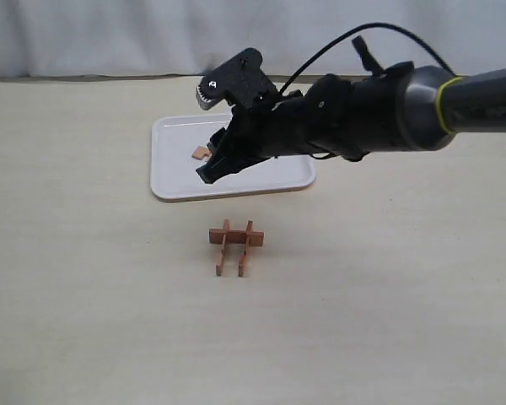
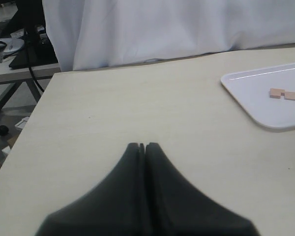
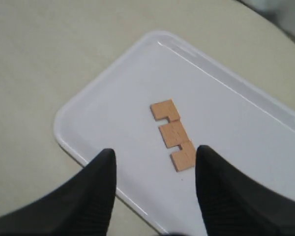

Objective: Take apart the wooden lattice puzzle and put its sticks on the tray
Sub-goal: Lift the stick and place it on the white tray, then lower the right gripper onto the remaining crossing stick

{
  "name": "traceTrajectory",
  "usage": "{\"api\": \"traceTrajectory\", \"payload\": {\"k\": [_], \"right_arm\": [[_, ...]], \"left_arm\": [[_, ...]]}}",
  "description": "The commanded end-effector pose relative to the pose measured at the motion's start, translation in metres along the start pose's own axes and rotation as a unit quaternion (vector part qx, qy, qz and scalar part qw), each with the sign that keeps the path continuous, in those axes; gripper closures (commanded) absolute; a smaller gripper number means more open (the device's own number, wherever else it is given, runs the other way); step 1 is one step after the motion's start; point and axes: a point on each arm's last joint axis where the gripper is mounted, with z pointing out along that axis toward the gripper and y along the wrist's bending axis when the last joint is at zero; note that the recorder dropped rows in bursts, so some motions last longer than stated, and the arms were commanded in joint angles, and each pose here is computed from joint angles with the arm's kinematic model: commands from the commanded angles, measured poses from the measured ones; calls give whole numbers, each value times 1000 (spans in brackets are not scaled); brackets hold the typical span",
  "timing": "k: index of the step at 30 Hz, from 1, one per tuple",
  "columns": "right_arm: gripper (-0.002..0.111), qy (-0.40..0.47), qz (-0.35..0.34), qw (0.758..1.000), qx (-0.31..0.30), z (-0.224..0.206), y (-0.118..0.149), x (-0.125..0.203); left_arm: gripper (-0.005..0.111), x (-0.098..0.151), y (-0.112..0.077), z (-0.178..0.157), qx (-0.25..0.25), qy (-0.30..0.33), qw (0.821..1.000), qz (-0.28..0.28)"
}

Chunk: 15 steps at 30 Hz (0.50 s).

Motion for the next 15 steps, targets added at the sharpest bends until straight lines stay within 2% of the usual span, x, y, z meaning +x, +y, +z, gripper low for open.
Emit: {"api": "traceTrajectory", "payload": {"k": [1,4,7,11,15], "right_arm": [[61,26,-87,995,-46,-23,3,-7],[63,75,-140,983,-87,-32,8,-1],[65,145,-197,961,-130,-41,12,11],[65,214,-262,929,-149,-45,9,25],[65,215,-264,930,-141,-42,8,27]], "left_arm": [[107,0,0,0,0,-5,1000,-1],[107,0,0,0,0,-5,1000,-1],[107,0,0,0,0,-5,1000,-1],[107,0,0,0,0,-5,1000,-1],[107,-1,0,0,0,-7,1000,0]]}}
